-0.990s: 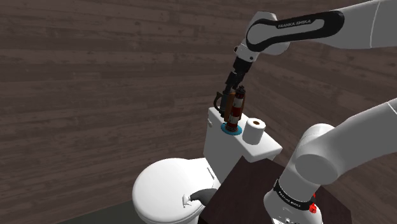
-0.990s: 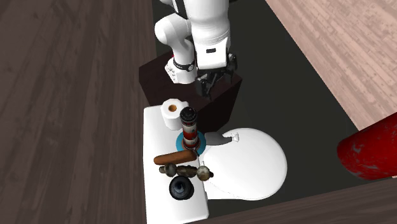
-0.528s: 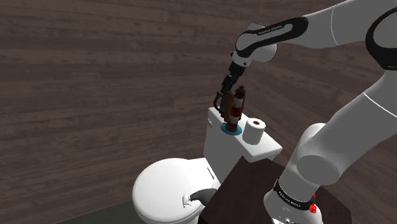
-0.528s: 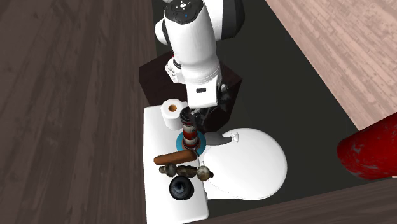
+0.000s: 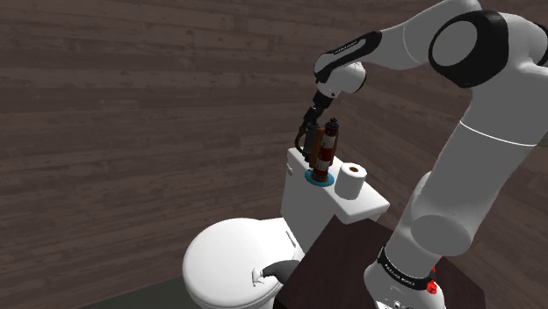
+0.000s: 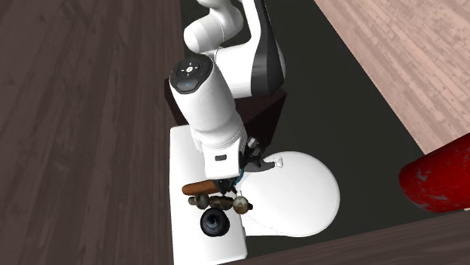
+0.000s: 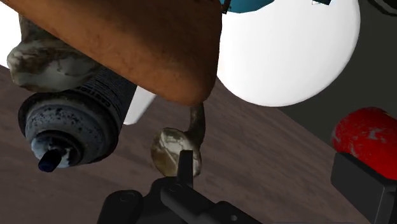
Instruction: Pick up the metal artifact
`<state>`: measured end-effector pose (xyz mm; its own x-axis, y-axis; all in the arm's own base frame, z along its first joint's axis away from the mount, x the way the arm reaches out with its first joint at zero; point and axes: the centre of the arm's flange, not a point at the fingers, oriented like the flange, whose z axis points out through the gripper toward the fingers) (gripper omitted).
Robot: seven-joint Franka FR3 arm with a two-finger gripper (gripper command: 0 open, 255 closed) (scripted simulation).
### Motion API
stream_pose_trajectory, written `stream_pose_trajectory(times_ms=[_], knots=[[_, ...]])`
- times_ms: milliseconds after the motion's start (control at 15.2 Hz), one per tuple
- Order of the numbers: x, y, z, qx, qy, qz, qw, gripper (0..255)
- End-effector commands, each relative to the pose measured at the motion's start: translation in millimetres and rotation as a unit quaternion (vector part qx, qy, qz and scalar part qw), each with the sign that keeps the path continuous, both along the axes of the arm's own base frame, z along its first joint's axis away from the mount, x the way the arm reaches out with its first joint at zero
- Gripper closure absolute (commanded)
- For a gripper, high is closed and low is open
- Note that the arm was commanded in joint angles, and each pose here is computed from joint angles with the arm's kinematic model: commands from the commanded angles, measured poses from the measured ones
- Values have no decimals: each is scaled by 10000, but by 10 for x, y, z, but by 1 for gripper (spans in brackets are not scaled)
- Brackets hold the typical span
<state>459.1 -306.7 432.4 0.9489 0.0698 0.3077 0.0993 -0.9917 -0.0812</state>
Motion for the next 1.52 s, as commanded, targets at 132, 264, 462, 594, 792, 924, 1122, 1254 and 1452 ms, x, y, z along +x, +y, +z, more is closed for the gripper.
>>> stream_pose_trajectory(times_ms=[132, 264, 462, 594, 792, 924, 1122, 1254, 1452], knots=[[296, -420, -228, -4, -174, 74, 9998, 0], [349, -493, -320, -3, -204, 87, 9998, 0], [349, -493, -478, -3, -204, 87, 9998, 0], [349, -493, -583, -3, -204, 87, 9998, 0], [349, -493, -667, -3, -204, 87, 9998, 0], [346, -488, -654, -3, -205, 87, 9998, 255], [345, -490, -652, -3, -205, 87, 9998, 255], [342, -488, -652, -3, -205, 87, 9998, 255], [349, -493, -667, -3, -204, 87, 9998, 255]])
